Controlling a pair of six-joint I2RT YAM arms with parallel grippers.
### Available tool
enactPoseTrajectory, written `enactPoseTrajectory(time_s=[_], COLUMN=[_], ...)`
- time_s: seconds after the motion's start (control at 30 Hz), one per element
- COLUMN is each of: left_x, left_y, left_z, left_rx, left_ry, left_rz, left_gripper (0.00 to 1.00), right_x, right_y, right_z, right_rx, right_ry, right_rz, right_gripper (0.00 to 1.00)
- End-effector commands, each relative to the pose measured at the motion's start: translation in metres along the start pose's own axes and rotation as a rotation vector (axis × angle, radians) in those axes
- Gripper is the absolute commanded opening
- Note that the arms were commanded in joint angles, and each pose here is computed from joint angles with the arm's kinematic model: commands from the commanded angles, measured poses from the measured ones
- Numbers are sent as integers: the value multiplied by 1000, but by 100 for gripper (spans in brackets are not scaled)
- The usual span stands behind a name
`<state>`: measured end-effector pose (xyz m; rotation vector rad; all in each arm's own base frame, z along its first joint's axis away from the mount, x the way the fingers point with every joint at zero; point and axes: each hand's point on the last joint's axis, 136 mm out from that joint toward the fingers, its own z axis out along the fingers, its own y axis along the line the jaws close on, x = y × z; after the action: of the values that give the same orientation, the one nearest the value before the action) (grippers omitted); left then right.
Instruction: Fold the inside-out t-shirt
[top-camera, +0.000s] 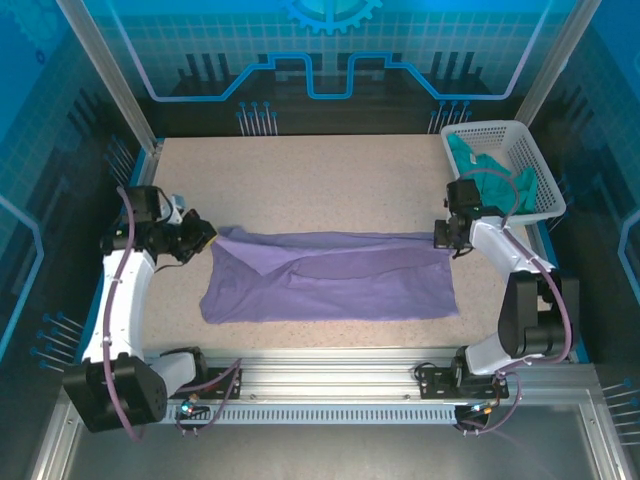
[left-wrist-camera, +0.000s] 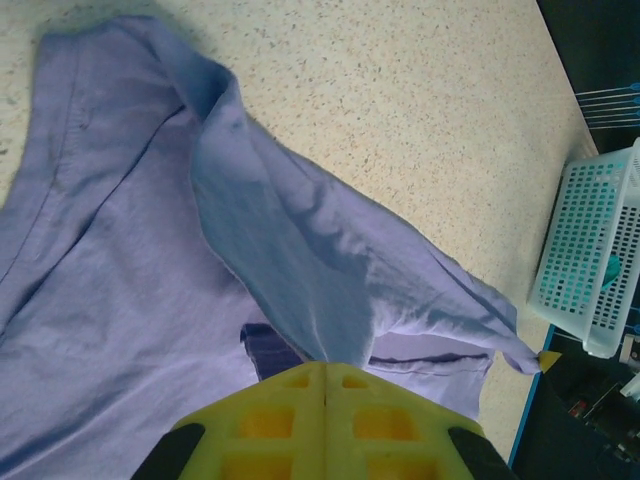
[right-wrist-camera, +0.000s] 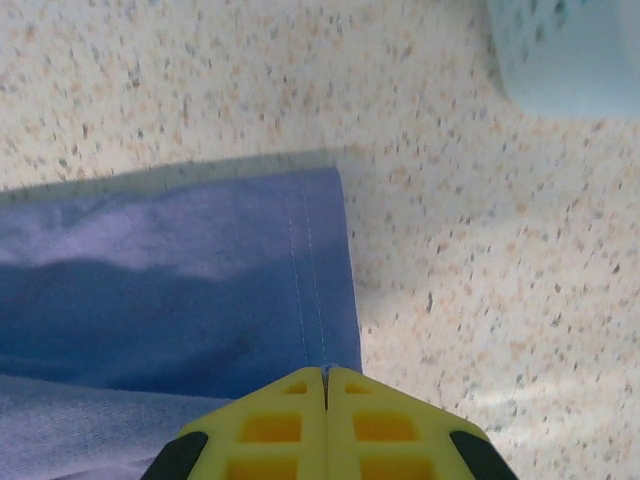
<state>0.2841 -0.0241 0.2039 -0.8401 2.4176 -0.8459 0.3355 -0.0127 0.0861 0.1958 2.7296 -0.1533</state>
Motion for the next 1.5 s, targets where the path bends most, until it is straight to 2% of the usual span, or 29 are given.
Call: enactPoseTrajectory(time_s=[0.0,0.07,0.13,0.2,0.33,0.37,0.4,0.43,0.57,0.73,0.93,1.07,1.3,1.47], left_x=[21,30,42,51,59,58,56,54,50,49,49,49,49,48], left_y=[11,17,24,28,28,26,24,23,17,16,17,16,13,17], left_z=[-7,-4,-2,-3,-1,-1,-2,-2,-1,2,6,7,8,11], left_rx=[-8,1,-1,0,31,37,40,44,62,70,78,90,112,106], left_ry=[30,43,63,65,78,76,71,66,58,63,69,74,73,68], left_rz=[-18,-47,-67,-75,-96,-92,-90,-89,-78,-80,-88,-108,-139,-147], left_gripper=[0,0,0,0,0,0,0,0,0,0,0,0,0,0], right_x=[34,45,48,36,15,16,20,24,53,85,94,93,76,66], right_y=[6,10,13,32,150,176,206,235,334,426,469,478,474,454], right_z=[-1,1,-3,-20,-81,-92,-102,-111,-138,-163,-146,-134,-122,-125], right_rx=[-11,-29,-34,-65,-287,-343,-403,-447,-613,-688,-564,-464,-269,-153], right_ry=[80,100,71,-58,-464,-515,-557,-597,-733,-912,-1018,-1090,-1147,-1158], right_rz=[36,55,60,-28,-460,-513,-563,-608,-709,-789,-779,-751,-687,-681], right_gripper=[0,3,25,40,55,62,74,80,91,97,99,100,99,97])
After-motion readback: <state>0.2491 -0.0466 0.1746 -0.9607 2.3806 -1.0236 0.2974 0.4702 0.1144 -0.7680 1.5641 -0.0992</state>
